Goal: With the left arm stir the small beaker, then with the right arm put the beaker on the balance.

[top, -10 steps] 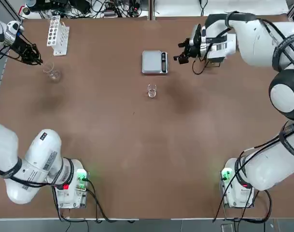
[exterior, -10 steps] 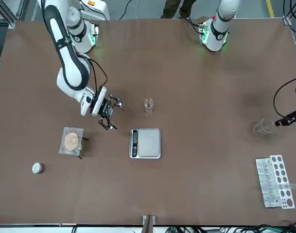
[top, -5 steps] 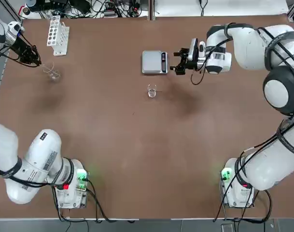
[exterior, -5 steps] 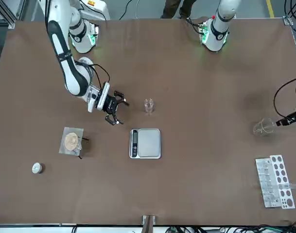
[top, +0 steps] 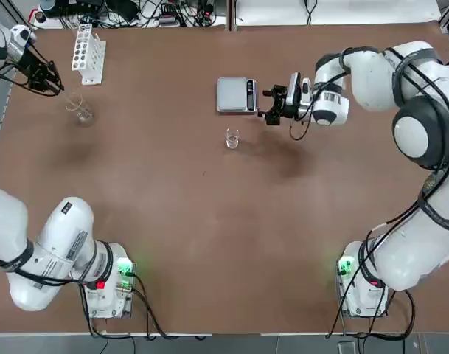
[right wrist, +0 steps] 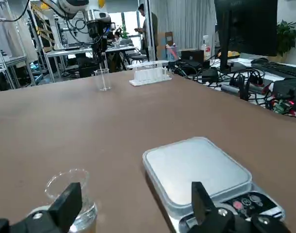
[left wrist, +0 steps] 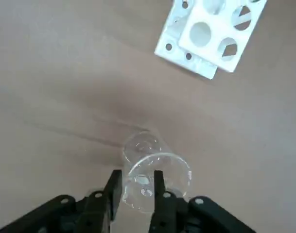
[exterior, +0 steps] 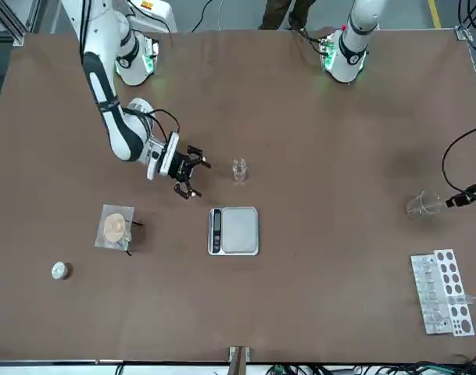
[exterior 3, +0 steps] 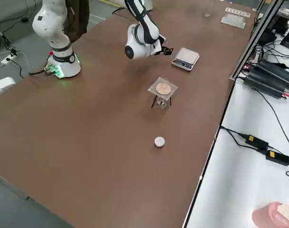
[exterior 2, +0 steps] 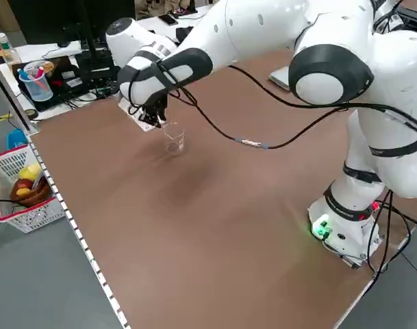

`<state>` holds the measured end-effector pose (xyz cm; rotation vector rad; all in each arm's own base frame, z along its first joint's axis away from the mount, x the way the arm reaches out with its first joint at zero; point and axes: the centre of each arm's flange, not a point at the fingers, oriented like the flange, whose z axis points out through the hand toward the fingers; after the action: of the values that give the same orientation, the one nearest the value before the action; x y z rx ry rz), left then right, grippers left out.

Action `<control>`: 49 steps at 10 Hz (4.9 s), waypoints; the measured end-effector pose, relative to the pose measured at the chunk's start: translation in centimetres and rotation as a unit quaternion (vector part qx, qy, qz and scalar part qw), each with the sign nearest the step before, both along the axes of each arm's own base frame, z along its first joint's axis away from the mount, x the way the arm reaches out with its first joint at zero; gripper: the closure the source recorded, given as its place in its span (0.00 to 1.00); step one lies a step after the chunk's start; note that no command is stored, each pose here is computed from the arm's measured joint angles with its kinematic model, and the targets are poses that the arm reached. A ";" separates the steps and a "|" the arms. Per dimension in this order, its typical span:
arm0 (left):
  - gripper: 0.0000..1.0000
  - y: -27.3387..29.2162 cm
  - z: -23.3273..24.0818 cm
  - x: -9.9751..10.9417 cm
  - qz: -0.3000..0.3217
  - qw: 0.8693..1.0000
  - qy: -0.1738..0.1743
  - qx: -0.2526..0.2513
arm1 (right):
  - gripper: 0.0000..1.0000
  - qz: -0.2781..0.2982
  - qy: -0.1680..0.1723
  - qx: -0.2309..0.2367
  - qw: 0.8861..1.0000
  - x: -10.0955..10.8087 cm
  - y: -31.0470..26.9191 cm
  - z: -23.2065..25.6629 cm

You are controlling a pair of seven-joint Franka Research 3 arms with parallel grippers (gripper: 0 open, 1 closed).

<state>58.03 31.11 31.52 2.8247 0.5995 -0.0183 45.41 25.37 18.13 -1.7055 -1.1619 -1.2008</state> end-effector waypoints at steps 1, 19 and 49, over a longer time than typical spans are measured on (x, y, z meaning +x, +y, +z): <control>0.62 0.0 0.4 0.0 -0.001 1.000 0.001 0.002 | 0.00 0.008 0.001 -0.002 1.000 -1.0 0.1 -0.7; 0.00 -24.7 27.4 2.4 -0.161 0.976 -0.020 0.144 | 0.01 0.026 0.023 0.044 0.998 -7.4 7.7 -8.5; 0.00 -32.5 31.0 0.2 -0.196 0.972 -0.025 0.126 | 0.41 0.014 0.009 0.063 0.998 -6.2 12.4 -10.1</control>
<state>58.22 -1.42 62.51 3.1312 0.0252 0.0617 39.21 37.73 8.08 -1.5986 -1.0730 -1.2138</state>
